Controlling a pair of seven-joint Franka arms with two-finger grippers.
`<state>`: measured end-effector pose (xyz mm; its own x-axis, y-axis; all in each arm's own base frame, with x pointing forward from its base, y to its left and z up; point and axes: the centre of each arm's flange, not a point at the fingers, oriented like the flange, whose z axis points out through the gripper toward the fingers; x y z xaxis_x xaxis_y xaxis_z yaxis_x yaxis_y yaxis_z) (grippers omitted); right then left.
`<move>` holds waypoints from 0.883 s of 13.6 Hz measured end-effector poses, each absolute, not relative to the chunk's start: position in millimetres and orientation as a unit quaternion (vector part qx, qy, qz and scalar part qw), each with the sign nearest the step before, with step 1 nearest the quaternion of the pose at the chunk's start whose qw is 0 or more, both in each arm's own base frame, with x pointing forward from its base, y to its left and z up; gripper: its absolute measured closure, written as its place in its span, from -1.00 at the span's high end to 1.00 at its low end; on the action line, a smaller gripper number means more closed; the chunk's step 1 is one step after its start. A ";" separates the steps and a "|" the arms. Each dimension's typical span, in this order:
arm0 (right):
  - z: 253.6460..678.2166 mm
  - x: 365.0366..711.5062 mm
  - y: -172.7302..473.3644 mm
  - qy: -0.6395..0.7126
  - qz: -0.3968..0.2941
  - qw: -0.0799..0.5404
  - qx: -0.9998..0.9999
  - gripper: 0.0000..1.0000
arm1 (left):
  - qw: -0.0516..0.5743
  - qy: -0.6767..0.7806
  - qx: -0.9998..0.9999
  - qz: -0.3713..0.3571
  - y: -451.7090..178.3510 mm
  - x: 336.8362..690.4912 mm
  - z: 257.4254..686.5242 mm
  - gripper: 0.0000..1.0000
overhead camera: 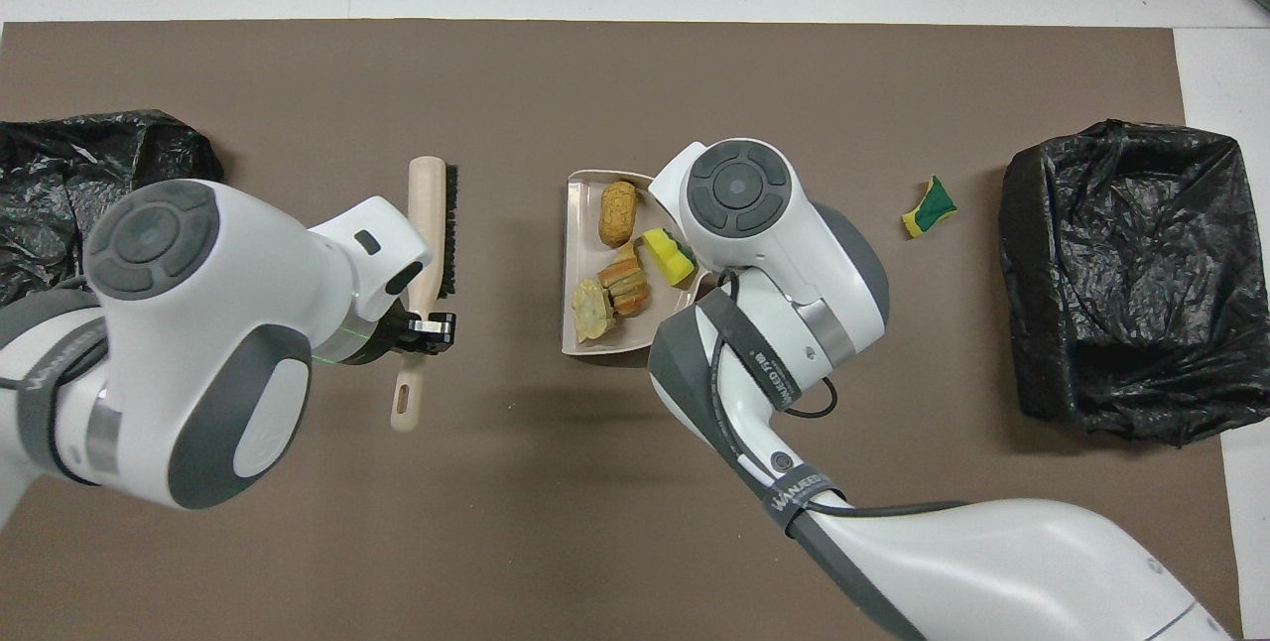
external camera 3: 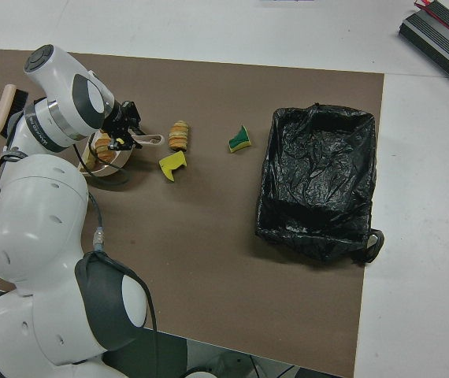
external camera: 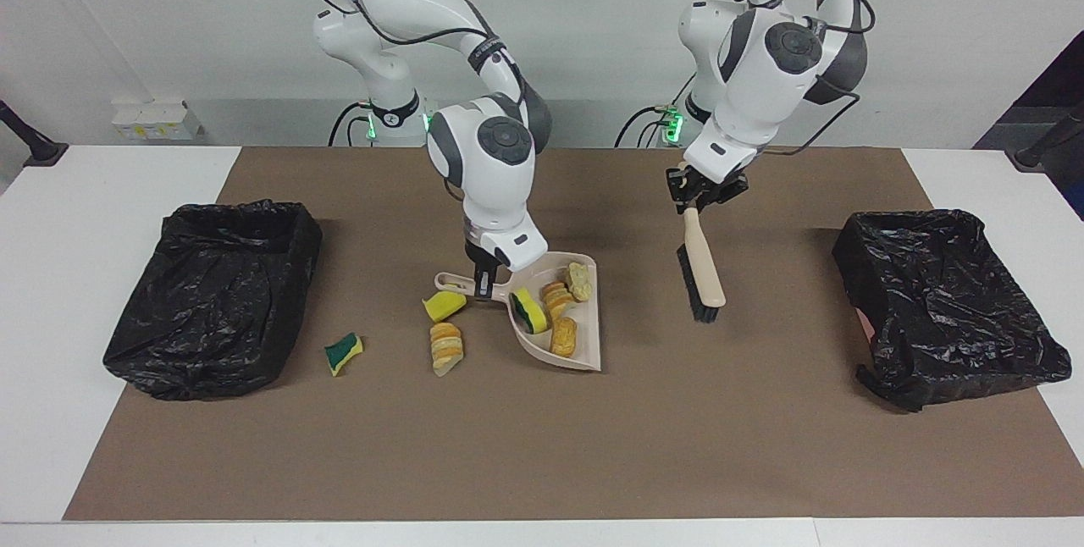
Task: Sweep and dump trash in bin
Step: 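Carry the loaded dustpan to the nearer black bag with the right gripper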
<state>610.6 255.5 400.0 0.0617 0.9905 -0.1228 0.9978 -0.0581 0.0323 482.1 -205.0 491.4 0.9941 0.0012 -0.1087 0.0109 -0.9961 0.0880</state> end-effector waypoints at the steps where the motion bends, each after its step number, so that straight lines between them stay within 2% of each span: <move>1: 412.6 614.6 235.1 0.686 -0.031 0.041 0.726 -0.38 | 0.040 0.016 0.997 -0.058 -214.3 472.9 495.8 -0.46; 3: 434.5 622.3 186.4 0.685 -0.029 0.014 0.728 -0.38 | 0.032 0.016 0.997 -0.062 -245.5 450.6 495.6 -0.46; 7: 468.2 635.2 69.0 0.683 -0.041 -0.026 0.728 -0.38 | 0.013 -0.009 0.997 -0.078 -305.3 401.7 468.9 -0.46; 12: 483.9 630.6 -79.8 0.677 -0.035 -0.036 0.734 -0.38 | 0.012 -0.037 0.997 -0.064 -347.4 350.1 392.4 -0.46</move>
